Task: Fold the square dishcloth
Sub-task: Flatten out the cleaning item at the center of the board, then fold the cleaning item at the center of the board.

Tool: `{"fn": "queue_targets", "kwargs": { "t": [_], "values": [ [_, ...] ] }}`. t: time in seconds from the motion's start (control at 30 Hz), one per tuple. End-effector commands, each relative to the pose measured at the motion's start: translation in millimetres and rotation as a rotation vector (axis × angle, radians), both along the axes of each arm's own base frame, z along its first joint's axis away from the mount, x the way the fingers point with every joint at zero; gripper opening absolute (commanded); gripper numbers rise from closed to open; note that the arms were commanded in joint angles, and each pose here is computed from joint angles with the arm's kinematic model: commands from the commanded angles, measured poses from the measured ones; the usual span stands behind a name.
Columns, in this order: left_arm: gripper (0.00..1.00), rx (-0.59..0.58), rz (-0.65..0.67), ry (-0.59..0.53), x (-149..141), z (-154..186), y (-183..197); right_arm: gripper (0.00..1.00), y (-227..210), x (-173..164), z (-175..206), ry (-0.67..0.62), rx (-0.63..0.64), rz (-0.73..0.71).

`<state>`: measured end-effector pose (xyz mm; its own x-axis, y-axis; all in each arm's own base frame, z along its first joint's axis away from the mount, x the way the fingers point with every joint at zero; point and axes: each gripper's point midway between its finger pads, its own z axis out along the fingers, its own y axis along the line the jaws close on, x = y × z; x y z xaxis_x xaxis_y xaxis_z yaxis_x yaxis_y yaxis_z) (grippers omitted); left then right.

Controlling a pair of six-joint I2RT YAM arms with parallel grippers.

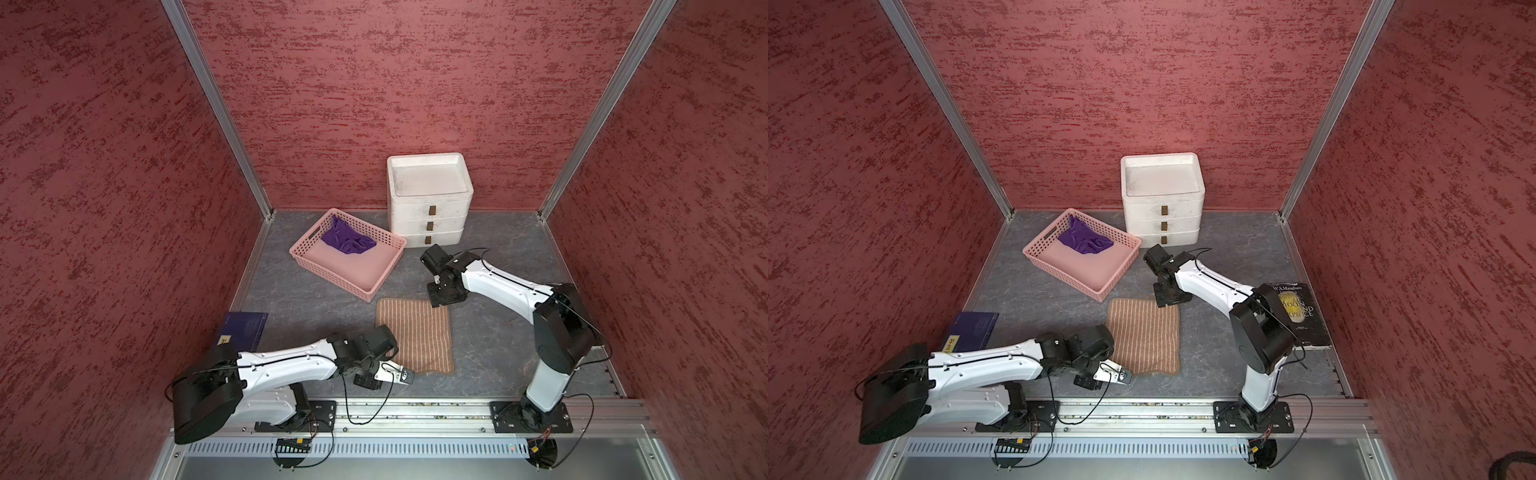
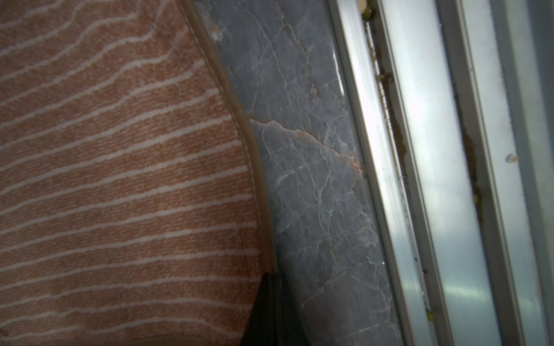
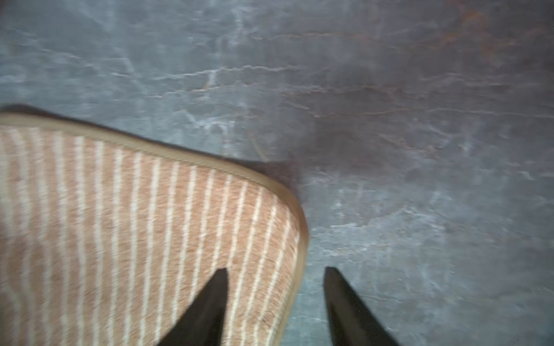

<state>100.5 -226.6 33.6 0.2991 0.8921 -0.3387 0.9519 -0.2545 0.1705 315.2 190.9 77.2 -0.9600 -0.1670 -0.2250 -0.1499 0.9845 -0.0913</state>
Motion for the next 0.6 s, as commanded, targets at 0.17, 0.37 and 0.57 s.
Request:
{"fn": "queue_targets", "kwargs": {
  "t": [0.17, 0.37, 0.57],
  "values": [
    [0.04, -0.055, 0.043, 0.008, 3.4, 23.6, -8.8, 0.76, -36.6, -10.1, 57.0, -0.193, -0.061, -0.11],
    [0.02, -0.059, 0.056, 0.009, 5.5, 25.6, -4.1, 0.76, 8.1, -116.1, 39.2, -0.078, 0.156, 0.029],
    [0.0, -0.107, 0.1, 0.078, 7.9, 40.1, -3.2, 0.72, 39.6, -197.1, 17.8, -0.004, 0.314, 0.275]
  ]
}}
